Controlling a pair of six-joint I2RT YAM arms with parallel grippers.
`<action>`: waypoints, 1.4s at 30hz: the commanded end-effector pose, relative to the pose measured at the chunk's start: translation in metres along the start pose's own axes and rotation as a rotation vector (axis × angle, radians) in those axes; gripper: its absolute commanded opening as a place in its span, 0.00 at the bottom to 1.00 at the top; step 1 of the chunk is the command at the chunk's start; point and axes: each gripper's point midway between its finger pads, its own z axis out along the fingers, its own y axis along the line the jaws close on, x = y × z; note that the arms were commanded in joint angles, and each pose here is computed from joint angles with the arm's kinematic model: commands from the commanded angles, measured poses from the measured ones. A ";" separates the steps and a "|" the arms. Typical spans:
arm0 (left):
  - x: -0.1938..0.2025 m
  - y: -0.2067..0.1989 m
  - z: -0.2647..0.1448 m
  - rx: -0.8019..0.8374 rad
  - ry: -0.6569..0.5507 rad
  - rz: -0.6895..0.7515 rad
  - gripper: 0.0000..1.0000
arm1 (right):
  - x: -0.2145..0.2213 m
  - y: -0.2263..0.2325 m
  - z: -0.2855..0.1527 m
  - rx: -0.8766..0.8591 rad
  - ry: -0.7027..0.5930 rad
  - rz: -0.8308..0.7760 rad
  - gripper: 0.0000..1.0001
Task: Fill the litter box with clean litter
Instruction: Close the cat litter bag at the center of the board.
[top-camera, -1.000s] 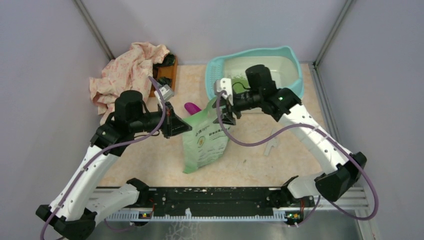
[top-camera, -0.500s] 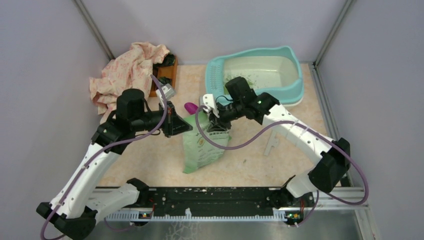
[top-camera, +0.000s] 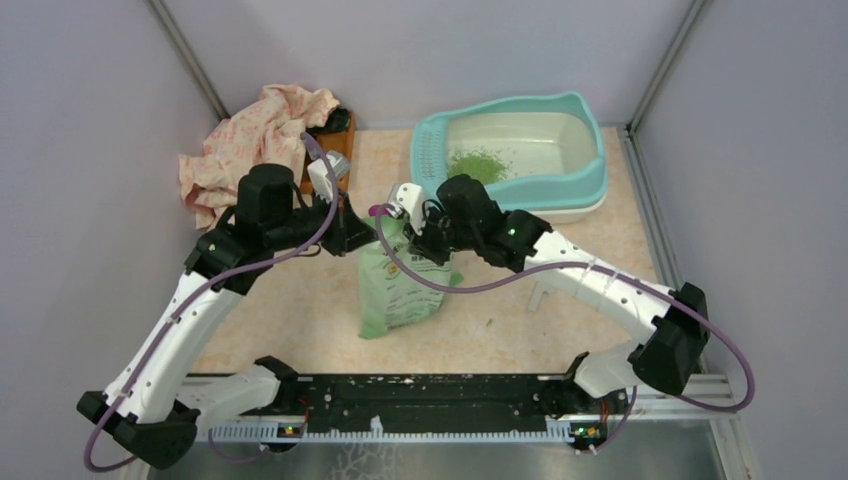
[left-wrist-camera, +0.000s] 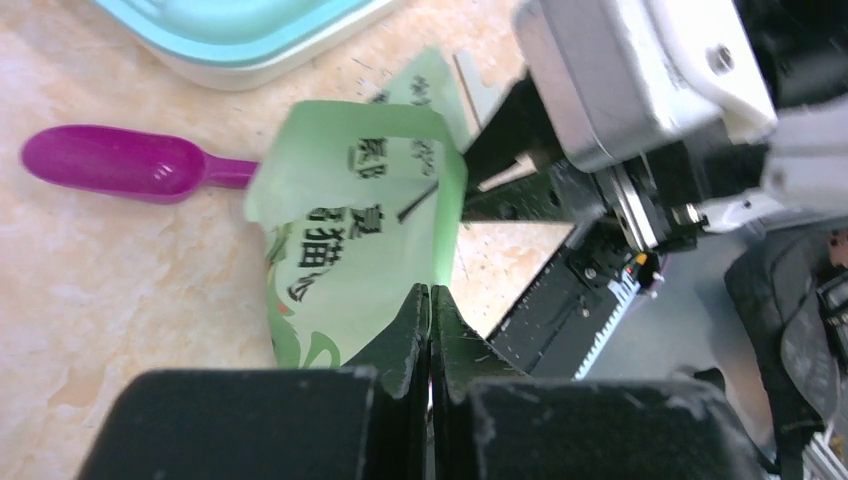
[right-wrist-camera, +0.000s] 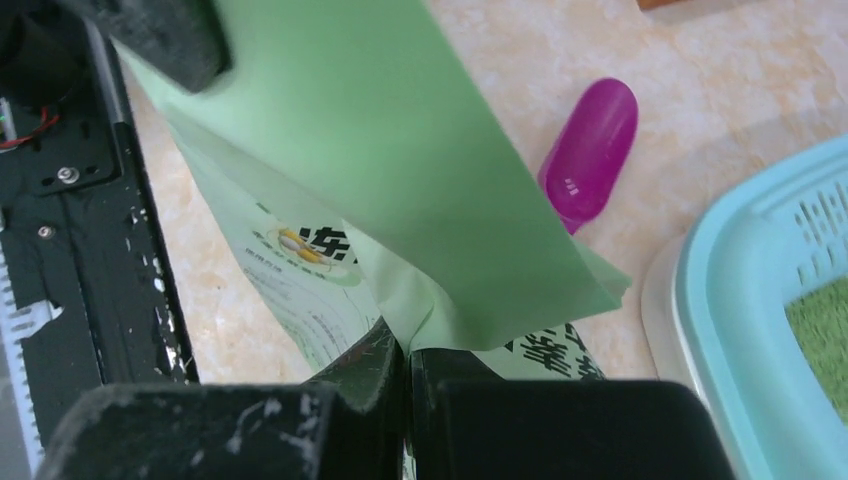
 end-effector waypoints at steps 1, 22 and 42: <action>-0.073 0.012 -0.010 -0.101 -0.227 0.080 0.00 | -0.030 -0.005 -0.022 0.204 -0.086 0.131 0.00; -0.126 0.091 -0.023 -0.167 -0.359 -0.034 0.00 | -0.081 -0.002 0.010 0.560 -0.243 0.566 0.00; -0.127 0.111 -0.022 -0.173 -0.378 -0.071 0.00 | -0.094 -0.052 -0.036 0.935 -0.424 0.534 0.00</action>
